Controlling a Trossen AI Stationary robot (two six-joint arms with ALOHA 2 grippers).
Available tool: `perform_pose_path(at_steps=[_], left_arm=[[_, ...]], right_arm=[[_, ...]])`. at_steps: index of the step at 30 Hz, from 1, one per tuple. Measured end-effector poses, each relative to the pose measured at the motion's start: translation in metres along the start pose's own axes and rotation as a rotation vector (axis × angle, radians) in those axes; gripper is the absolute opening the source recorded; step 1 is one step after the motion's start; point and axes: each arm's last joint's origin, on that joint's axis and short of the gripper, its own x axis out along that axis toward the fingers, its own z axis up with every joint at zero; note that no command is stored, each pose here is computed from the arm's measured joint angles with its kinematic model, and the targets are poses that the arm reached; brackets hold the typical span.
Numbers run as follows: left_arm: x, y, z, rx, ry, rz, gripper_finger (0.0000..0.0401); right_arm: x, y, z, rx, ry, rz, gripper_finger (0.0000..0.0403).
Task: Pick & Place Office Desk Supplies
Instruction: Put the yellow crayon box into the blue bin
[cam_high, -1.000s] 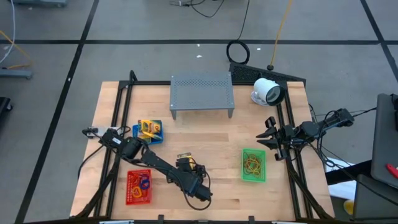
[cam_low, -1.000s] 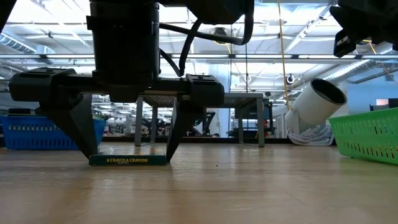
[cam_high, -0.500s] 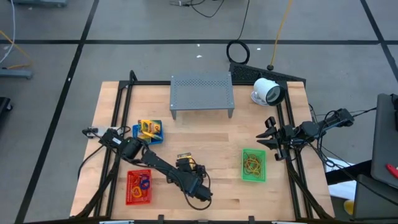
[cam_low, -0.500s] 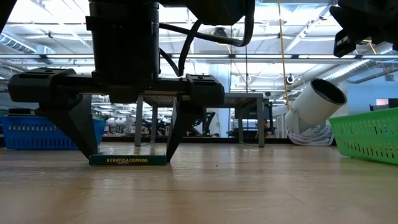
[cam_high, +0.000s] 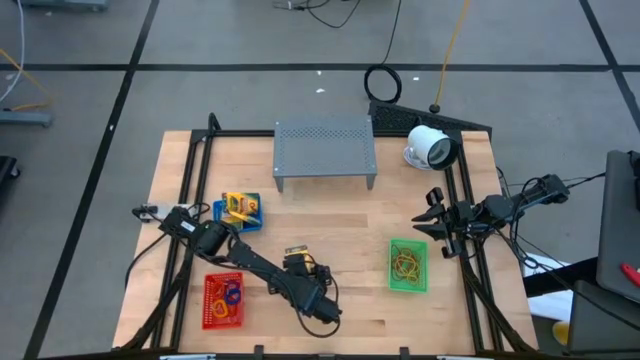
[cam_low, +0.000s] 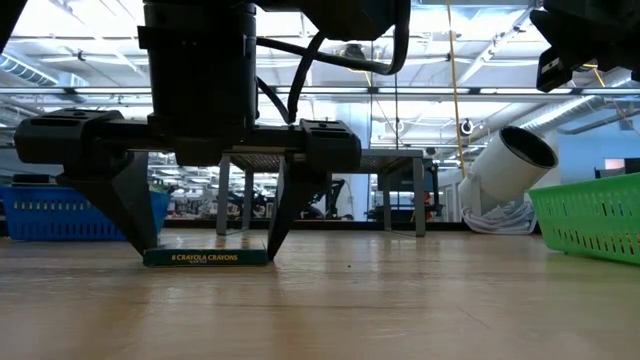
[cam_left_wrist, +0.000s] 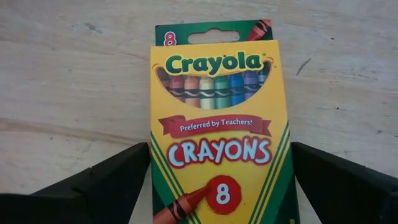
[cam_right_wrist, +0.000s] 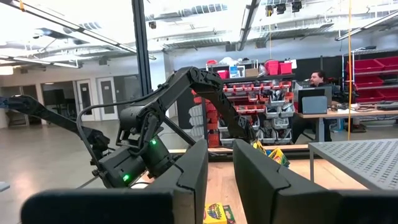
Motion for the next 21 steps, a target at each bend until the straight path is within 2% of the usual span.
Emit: perform_pose_path(at_steps=[15,18,21], left_arm=[[0.0004,-0.0011,0.0002,-0.040,0.002,-0.007,0.0398],[0.0004,-0.0011,0.0001,-0.040,0.005,-0.005,0.0382],[0.0005,-0.0012,0.0003,-0.042,0.006,-0.004,0.0349]], right_arm=[[0.0000,0.0000,0.0000,0.000,0.000,0.000,0.0066],[0.0000,0.0000,0.0000,0.000,0.000,0.000,0.0066],[0.0000,0.0000,0.0000,0.000,0.000,0.000,0.0066]])
